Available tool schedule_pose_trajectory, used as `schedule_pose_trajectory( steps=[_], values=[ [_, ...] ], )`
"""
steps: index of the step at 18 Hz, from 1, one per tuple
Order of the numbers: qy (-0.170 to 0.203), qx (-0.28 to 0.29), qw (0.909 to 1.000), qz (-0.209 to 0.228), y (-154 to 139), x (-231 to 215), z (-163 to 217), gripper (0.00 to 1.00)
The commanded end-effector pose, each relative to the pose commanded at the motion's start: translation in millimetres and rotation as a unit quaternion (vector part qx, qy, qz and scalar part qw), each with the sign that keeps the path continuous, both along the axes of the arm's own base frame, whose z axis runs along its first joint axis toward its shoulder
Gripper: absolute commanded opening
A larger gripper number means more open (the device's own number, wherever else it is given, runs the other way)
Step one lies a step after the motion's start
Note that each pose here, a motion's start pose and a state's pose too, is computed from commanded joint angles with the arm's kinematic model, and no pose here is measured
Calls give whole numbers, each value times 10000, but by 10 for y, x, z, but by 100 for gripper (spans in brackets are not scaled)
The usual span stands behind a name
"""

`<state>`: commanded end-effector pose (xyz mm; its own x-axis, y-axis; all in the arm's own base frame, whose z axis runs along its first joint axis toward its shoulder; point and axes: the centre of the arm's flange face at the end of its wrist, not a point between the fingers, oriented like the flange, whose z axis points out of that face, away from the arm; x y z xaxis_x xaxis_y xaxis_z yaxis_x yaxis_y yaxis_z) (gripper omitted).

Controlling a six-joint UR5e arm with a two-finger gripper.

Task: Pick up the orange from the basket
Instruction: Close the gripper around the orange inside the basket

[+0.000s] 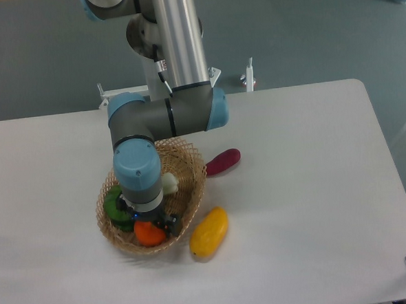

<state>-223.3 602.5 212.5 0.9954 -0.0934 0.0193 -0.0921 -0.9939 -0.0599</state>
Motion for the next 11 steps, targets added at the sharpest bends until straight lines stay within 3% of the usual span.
schedule_pose_trajectory(
  steps=[8,11],
  values=[
    [4,-21,10000,8,4,-6,-22,96],
    [8,-15,10000,8,9,-9,-16,82]
  ],
)
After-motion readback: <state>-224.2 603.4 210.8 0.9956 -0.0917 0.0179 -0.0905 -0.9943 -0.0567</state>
